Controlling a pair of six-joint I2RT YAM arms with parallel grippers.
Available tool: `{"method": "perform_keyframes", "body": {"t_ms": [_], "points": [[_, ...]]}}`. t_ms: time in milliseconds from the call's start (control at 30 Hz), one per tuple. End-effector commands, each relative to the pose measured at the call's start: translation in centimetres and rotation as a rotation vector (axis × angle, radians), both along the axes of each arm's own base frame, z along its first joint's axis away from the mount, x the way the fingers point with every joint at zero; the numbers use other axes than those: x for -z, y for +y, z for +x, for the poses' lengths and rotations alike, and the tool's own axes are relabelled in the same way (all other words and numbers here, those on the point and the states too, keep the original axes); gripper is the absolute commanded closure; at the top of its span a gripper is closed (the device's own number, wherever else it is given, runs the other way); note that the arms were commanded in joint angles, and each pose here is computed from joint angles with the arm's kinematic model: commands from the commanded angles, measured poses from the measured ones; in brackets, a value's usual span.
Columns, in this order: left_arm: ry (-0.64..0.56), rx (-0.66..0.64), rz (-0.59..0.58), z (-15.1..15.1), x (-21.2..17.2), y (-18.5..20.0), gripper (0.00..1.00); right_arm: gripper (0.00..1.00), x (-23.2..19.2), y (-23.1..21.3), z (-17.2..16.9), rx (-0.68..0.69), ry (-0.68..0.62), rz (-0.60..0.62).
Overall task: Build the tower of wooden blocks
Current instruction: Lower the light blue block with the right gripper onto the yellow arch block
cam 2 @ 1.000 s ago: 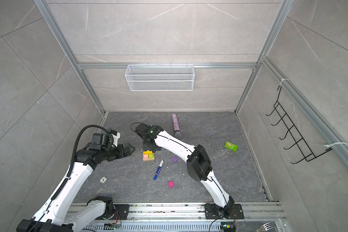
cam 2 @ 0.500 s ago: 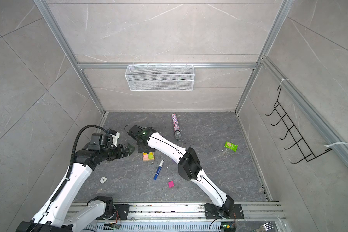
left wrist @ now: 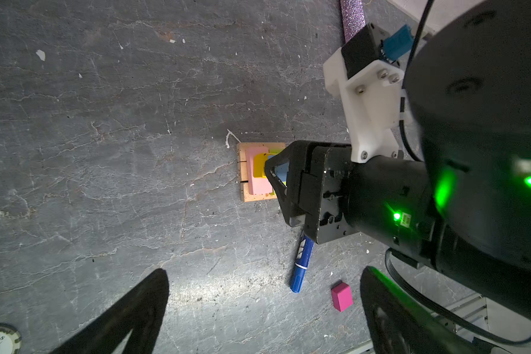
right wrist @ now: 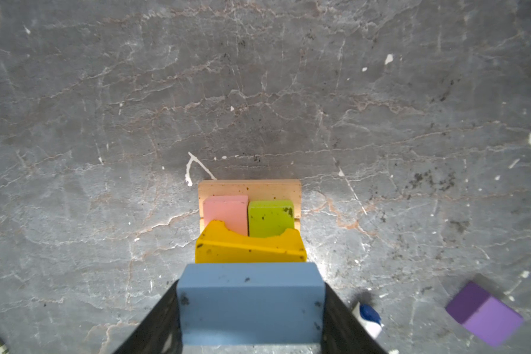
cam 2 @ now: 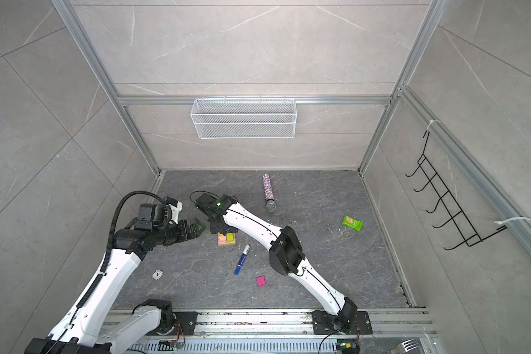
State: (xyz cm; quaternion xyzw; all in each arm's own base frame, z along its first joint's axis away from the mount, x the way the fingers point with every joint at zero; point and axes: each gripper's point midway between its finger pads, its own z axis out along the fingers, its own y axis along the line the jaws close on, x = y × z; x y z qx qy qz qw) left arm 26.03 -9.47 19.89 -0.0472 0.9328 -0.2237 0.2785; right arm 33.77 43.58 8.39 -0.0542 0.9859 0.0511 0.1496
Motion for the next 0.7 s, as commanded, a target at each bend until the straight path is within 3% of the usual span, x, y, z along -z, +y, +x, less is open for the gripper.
{"method": "perform_keyframes", "body": {"t_ms": [0,300,667], "points": [[-0.020,0.006,-0.024,-0.09,-0.45,-0.23,0.00,0.68,1.23,-0.26,-0.25,0.025,0.011,-0.033],[-0.023,0.008,-0.029,-0.14,-0.53,-0.30,0.00,0.63,1.02,0.23,-0.03,0.028,0.007,-0.013],[-0.026,0.012,-0.032,-0.22,-0.63,-0.36,0.00,0.50,1.15,0.27,-0.11,0.028,0.007,-0.021]]}}
